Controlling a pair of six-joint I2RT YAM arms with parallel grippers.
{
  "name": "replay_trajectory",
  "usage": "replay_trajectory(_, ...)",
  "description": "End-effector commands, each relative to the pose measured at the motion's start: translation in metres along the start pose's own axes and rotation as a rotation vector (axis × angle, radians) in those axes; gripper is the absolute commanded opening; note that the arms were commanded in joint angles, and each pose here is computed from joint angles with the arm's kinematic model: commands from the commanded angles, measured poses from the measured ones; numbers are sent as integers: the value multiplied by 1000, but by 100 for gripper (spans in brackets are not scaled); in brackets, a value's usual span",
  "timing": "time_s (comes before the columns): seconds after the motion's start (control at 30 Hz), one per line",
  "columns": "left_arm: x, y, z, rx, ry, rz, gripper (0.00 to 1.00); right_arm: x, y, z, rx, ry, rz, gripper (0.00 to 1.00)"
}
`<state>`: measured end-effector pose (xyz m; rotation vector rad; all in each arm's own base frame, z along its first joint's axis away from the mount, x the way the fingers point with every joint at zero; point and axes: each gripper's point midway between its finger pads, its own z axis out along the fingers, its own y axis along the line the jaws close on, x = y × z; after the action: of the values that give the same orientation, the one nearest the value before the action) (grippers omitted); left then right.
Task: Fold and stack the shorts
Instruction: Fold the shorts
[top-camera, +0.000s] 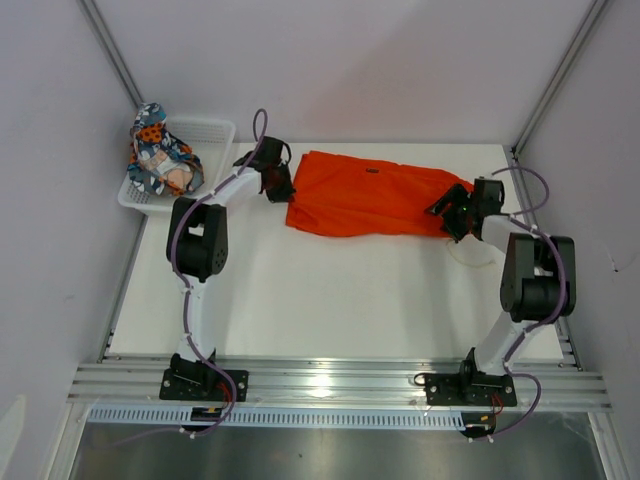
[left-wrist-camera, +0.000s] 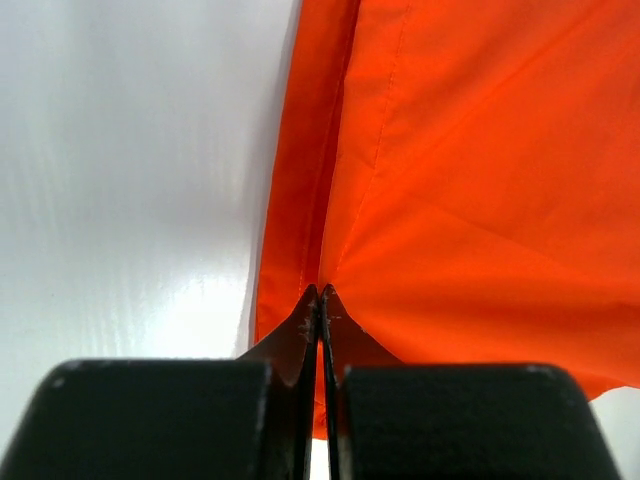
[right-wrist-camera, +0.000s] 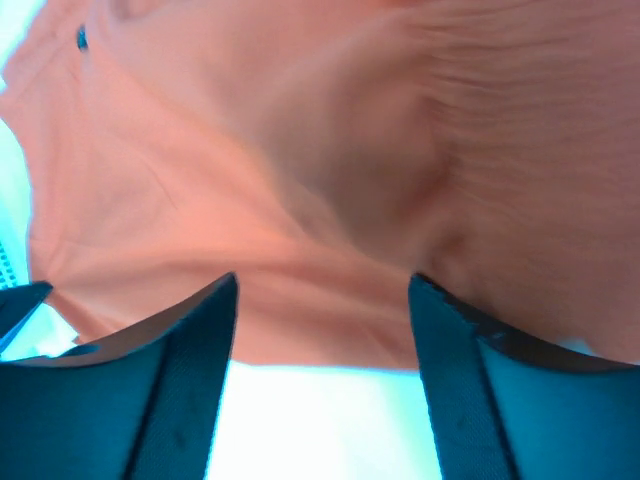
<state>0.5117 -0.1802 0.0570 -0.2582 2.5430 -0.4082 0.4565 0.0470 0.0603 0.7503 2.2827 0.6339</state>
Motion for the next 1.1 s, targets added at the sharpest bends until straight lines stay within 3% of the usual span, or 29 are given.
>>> replay_trajectory(0.0,-22,4,-17,-39,-53,16,1,-23,-1,-36,-59,-128,37,76)
replay_trajectory(0.1,-26,5,-22,-50,-65,13,6,-29,-10,-56,-29,-180,53,88)
replay_trajectory(0.17,-32,9,-26,-87,-86,15,20,-25,-19,-64,-10,-183,62,90)
replay_trajectory(0.2,-34,12,-29,-106,-93,12,35,-27,-22,-67,-3,-196,66,90)
replay_trajectory(0.33,-39,21,-46,-162,-121,10,62,-31,-37,-71,9,-207,107,91)
replay_trajectory(0.57,-47,5,-78,-117,-164,24,66,-25,-51,-58,7,-184,175,92)
replay_trajectory(0.77,-30,-43,-92,-27,-182,99,66,-35,-54,-29,-3,-180,229,91)
replay_trajectory(0.87,-21,-59,-97,3,-182,111,66,-45,-51,-17,-6,-199,244,74)
replay_trajectory(0.9,-19,-63,-99,12,-183,116,65,-45,-51,-14,1,-195,244,56)
replay_trajectory(0.97,-16,-71,-106,27,-192,124,65,-40,-49,-9,10,-181,227,35)
replay_trajectory(1.0,-14,-73,-107,35,-196,127,65,-37,-47,-9,20,-178,217,18)
replay_trajectory(1.07,-10,-83,-115,60,-207,141,65,-26,-40,-11,20,-169,194,5)
